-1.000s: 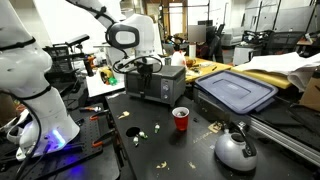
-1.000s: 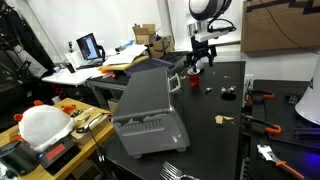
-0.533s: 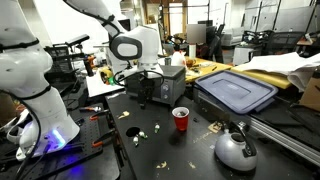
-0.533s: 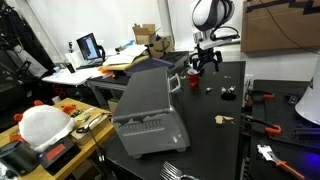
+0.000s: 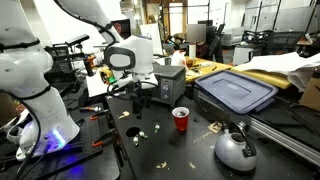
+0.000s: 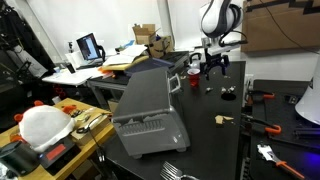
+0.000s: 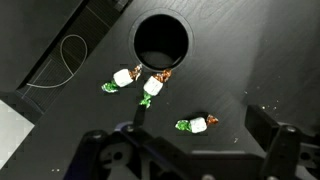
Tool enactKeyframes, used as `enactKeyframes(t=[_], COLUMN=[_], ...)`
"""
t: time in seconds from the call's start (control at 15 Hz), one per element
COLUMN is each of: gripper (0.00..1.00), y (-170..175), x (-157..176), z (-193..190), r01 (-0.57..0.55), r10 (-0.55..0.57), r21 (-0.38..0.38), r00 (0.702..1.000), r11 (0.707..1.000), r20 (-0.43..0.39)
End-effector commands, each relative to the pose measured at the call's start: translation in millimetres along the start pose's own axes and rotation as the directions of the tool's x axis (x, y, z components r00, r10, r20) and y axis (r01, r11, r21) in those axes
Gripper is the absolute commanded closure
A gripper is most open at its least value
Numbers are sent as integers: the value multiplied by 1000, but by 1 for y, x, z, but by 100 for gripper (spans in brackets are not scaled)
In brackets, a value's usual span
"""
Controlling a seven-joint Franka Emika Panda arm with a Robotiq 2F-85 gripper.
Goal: Put one piece of candy in the red cup.
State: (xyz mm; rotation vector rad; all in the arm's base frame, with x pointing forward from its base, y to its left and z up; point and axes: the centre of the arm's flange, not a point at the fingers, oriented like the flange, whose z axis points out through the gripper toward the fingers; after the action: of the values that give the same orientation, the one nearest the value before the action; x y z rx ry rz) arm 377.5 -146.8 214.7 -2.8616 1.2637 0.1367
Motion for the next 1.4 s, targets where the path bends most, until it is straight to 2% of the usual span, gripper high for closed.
enactKeyframes(t=[0.0, 0.53, 1.13, 1.33], gripper=[0, 0, 0, 0], y=[10, -5, -6, -5], x=[-25, -18, 18, 10], z=[8, 10, 31, 27], r01=[25, 16, -63, -61], r10=[-25, -12, 66, 63], r21=[10, 50, 80, 62], r00=[999, 998, 997, 997], r11=[1000, 999, 995, 996], r20=[-29, -70, -47, -33])
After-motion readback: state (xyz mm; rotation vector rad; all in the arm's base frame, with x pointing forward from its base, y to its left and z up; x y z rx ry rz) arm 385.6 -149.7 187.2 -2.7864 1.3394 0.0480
